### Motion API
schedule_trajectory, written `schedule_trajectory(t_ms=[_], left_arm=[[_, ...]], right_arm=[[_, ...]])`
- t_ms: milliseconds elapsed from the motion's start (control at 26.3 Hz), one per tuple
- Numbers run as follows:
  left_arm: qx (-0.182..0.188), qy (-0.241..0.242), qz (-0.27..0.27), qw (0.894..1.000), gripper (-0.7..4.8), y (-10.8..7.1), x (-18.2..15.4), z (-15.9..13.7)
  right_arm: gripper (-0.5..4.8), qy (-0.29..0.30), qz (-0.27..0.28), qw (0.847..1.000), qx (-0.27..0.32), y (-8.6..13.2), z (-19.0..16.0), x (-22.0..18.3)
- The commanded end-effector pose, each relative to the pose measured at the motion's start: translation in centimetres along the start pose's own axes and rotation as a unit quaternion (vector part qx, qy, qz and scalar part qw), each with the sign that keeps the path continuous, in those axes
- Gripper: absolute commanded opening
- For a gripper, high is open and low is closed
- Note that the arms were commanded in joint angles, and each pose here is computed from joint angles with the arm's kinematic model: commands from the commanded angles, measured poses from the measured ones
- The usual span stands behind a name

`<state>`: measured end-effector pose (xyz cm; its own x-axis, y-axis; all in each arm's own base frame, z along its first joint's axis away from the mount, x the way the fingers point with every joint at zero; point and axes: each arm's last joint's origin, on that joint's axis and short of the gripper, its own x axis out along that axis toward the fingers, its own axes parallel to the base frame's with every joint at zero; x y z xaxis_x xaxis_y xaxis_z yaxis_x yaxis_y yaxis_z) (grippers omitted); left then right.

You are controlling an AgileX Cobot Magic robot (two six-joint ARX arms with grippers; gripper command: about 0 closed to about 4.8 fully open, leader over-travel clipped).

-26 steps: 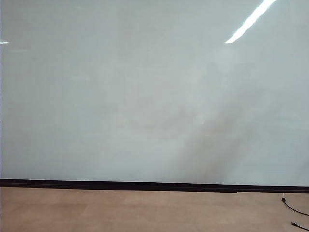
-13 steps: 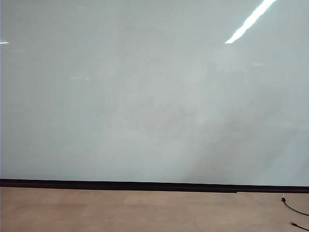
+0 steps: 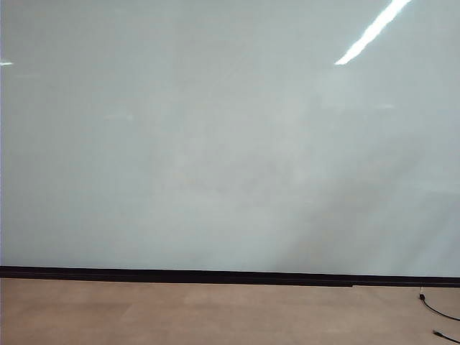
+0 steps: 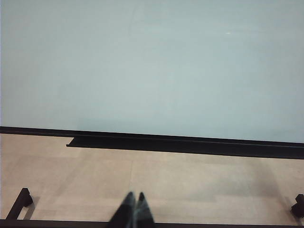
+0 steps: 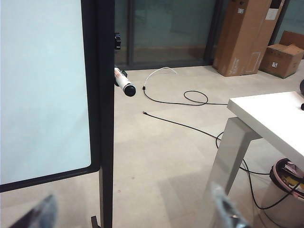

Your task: Pick up the pen on the shelf to the right of the whiteboard and write the letter Z.

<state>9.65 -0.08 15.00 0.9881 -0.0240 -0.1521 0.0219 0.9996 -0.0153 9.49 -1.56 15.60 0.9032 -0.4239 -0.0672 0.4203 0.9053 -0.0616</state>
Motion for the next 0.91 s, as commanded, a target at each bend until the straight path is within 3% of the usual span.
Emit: schedule_trajectory(t_ms=[38,645,759,911], left_arm=[[0.002,-0.003,0.0,1.0,-0.05,-0.01,-0.02,0.1],[0.002,-0.003,0.0,1.0,-0.04,-0.01,-0.02,0.1],[0.002,-0.003,0.0,1.0,-0.05,-0.01,-0.02,0.1],[0.002,-0.003,0.0,1.0,-0.05,-0.01,-0.02,0.1]], right_arm=[[4.24,-0.012,0.001,1.0,0.005,-0.02,0.33,-0.03],[4.42,-0.013,0.004,1.0,0.005,0.0,0.35,-0.03],[4.79,-0.012,0.005,1.0,0.005,0.0,0.34,-0.03],[4.79,-0.014,0.018,1.0,0.005,0.07,0.36,-0.03]])
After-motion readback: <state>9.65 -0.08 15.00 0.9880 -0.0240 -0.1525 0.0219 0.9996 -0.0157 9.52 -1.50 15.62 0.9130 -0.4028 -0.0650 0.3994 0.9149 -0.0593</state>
